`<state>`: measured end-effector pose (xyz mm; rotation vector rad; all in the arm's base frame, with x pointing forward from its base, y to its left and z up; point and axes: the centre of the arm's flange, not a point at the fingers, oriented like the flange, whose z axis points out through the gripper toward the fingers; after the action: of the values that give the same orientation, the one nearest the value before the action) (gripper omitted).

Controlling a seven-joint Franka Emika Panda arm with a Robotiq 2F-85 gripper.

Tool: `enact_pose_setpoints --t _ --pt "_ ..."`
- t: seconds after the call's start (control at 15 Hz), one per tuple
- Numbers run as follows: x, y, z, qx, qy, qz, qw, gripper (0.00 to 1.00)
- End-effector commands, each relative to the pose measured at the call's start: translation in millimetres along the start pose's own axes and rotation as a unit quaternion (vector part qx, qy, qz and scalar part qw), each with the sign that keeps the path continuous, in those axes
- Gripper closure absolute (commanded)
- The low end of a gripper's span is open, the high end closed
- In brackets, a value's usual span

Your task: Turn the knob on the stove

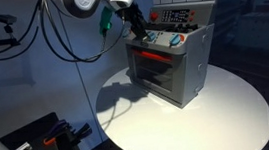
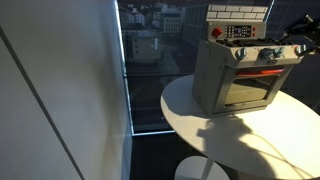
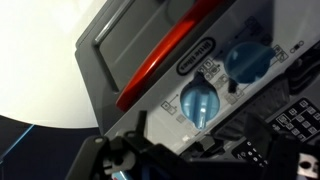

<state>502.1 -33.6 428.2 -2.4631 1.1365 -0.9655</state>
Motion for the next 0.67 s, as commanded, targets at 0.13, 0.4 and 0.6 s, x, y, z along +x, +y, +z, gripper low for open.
enact_pose_setpoints --t 0.13,0.4,0.6 --pt "1.7 -4.6 3.6 0.003 0.007 0.017 0.9998 0.16" --pt "2.0 -4.3 4.0 0.002 0.007 0.020 0.9998 0.23" --pt "2.5 -4.5 4.8 0.001 0.007 0.022 0.9997 0.28"
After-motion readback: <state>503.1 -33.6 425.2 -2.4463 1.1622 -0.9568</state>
